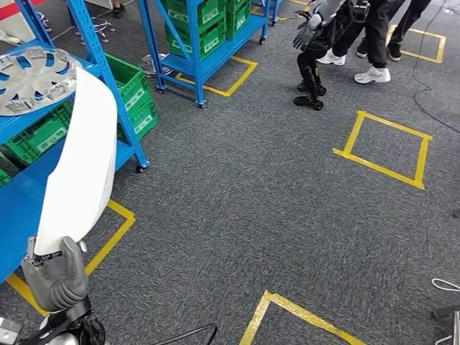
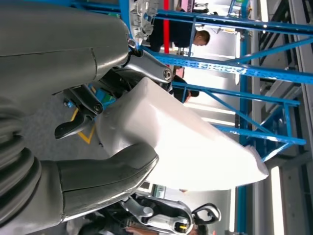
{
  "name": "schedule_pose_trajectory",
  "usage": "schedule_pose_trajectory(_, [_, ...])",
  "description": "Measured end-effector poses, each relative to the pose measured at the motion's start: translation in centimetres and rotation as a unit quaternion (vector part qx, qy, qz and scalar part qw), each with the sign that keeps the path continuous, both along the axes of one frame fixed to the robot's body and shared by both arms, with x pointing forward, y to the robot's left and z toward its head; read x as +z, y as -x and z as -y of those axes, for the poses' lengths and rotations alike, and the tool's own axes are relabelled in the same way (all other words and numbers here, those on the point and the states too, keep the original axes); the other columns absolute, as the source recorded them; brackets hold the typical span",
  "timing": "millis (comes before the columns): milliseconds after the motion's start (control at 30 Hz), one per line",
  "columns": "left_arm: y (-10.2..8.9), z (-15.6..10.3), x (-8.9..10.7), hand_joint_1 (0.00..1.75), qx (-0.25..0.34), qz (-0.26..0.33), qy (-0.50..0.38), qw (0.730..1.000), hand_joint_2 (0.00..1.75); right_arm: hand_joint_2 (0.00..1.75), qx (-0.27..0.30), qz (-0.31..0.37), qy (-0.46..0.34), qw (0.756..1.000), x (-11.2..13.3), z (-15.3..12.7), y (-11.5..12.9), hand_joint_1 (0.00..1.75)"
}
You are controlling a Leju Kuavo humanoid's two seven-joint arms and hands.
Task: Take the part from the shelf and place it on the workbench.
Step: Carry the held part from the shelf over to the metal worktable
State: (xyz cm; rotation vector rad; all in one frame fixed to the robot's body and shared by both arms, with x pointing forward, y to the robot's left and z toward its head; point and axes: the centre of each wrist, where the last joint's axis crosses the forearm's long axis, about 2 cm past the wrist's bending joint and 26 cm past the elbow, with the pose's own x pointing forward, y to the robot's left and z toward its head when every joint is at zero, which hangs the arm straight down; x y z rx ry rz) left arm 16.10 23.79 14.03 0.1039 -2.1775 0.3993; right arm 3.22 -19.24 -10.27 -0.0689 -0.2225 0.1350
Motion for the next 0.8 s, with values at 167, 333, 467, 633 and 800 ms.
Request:
schedule_pose_trajectory(167, [-0.1,0.0,-0.5,1.75,0.037,-0.019,0.009,0.999,1.75,0.0,0.0,0.001,0.004,1.0,0.0,0.0,0.0,0.0])
schedule_pose_trajectory(333, [-0.4,0.0,-0.8,1.75,0.02,-0.021,-0.003,1.0,1.75,0.0,0.001,0.001,0.003,1.0,0.0,0.0,-0.1,0.0])
schedule_pose_trajectory(467, [-0.4,0.0,-0.9,1.75,0.008,-0.02,-0.007,1.0,1.75,0.0,0.001,0.0,0.003,1.0,0.0,0.0,0.1,0.0])
schedule_pose_trajectory(633, [-0.2,-0.2,-1.2,1.75,-0.021,-0.02,-0.025,0.999,1.75,0.0,0.002,0.001,0.0,1.0,0.0,0.0,-0.1,0.0])
schedule_pose_trajectory(800, [-0.2,-0.2,-1.2,1.75,-0.039,-0.018,-0.039,0.998,1.75,0.0,0.003,0.002,-0.003,1.0,0.0,0.0,-0.2,0.0])
